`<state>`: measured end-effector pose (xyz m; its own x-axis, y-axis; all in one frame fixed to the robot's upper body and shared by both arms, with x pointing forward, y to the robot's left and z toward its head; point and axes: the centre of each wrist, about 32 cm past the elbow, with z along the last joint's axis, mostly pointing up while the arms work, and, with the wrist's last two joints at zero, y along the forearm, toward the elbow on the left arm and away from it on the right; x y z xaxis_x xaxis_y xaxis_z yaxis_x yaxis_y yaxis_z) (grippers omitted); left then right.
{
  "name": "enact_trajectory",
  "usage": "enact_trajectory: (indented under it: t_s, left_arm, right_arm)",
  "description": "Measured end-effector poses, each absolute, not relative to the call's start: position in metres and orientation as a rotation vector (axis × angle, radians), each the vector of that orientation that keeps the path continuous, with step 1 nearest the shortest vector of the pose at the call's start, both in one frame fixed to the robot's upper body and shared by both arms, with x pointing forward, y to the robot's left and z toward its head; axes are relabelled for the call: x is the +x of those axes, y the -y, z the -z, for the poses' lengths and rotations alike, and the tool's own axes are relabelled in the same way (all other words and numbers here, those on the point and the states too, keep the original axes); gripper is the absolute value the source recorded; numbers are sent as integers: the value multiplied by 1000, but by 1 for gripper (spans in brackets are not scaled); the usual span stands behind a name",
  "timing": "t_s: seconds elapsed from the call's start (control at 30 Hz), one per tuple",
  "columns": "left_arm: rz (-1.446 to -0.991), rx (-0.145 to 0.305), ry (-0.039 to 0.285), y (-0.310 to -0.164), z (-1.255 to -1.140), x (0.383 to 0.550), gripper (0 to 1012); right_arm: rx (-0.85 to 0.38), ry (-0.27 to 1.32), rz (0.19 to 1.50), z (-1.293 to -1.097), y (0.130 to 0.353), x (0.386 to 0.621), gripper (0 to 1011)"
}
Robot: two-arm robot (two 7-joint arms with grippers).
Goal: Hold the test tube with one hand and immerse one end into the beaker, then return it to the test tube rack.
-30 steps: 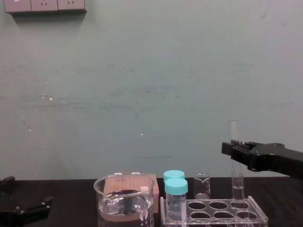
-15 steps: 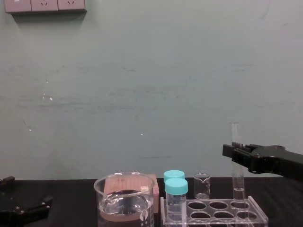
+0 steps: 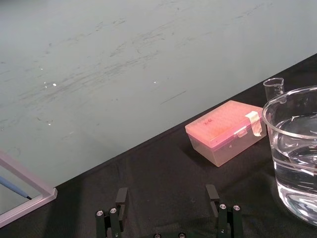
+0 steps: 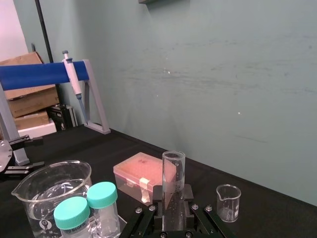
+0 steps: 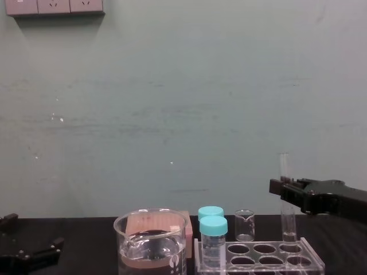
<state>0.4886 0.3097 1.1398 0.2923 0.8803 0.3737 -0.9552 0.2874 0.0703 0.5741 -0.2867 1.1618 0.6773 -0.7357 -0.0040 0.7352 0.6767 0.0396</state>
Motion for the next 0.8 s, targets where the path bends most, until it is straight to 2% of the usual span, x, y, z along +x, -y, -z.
enact_trajectory:
  t_s: [0.7,0.8]
  left_arm:
    - [-1248,304,285,-310,-1140,489,1000]
    - [-1248,304,285,-310,-1140,489,1000]
  right_arm:
    - [14,9,831,-1161,287,573,234]
    - [15,8,831,-1161,287,573,273]
